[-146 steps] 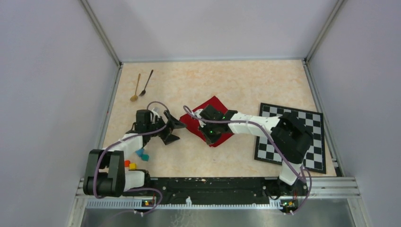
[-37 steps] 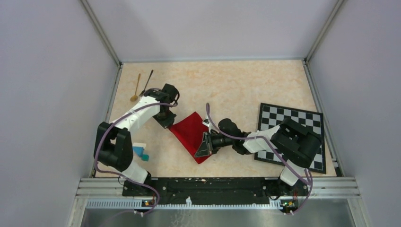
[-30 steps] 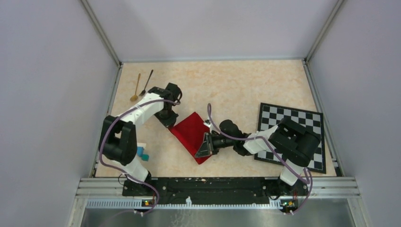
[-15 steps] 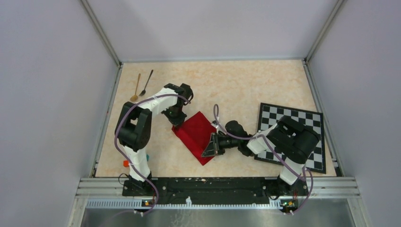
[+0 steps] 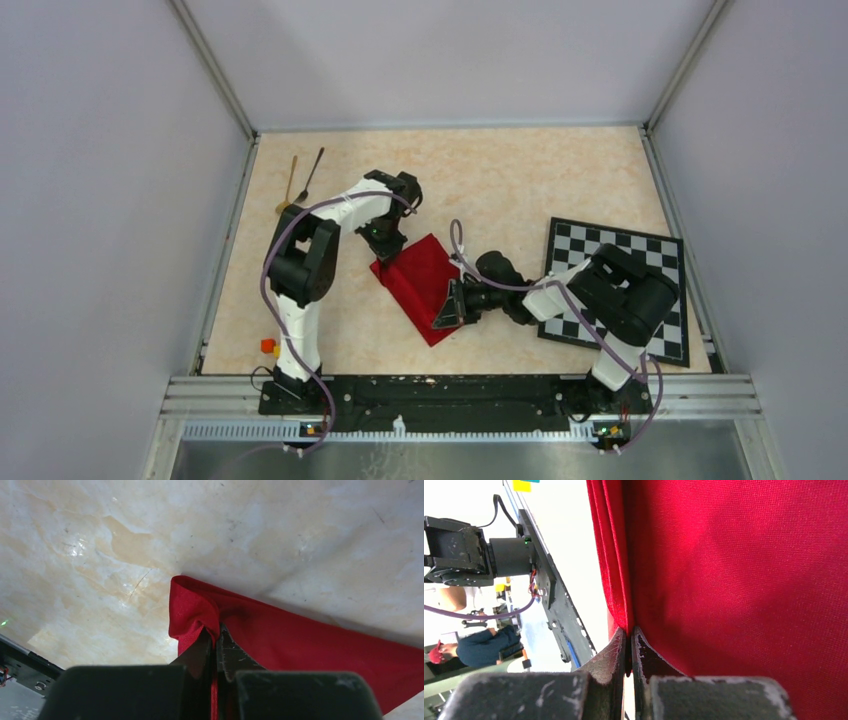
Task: Fold the napkin into a case and place the utensils inside
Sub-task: Fold the lower triangle-folded napkin at the center of the board.
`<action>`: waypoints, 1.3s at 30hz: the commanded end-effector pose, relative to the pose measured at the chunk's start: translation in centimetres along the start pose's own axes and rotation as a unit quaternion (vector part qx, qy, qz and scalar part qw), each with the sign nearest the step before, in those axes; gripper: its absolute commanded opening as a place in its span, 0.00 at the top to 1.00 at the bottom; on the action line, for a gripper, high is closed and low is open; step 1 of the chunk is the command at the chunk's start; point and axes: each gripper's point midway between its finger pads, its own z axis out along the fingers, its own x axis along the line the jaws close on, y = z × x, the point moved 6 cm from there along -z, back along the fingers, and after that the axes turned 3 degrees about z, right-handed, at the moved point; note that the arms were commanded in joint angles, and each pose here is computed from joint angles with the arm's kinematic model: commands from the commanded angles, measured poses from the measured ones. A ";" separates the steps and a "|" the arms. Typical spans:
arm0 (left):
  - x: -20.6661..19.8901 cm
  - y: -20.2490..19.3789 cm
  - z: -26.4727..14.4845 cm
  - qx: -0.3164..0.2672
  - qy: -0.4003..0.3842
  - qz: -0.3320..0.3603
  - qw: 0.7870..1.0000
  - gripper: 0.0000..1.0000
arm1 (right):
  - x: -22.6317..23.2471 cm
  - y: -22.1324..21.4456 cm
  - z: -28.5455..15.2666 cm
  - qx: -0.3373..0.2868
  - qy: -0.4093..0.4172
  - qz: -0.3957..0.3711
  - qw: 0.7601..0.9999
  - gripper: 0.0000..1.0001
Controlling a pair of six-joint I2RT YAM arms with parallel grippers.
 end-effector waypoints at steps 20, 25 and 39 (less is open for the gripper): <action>-1.3 1.9 -0.5 -0.040 -0.037 0.028 0.998 1.00 | 2.7 8.1 -2.9 -0.132 -0.108 -0.152 0.974 0.35; -1.3 1.6 -0.9 -0.035 -0.056 0.045 0.997 1.00 | 3.0 10.9 -2.4 -0.166 -0.081 -0.179 0.966 0.31; -1.2 1.1 -1.3 -0.017 -0.075 0.061 0.995 1.00 | 3.8 12.7 3.6 -0.151 -0.004 -0.218 0.964 0.44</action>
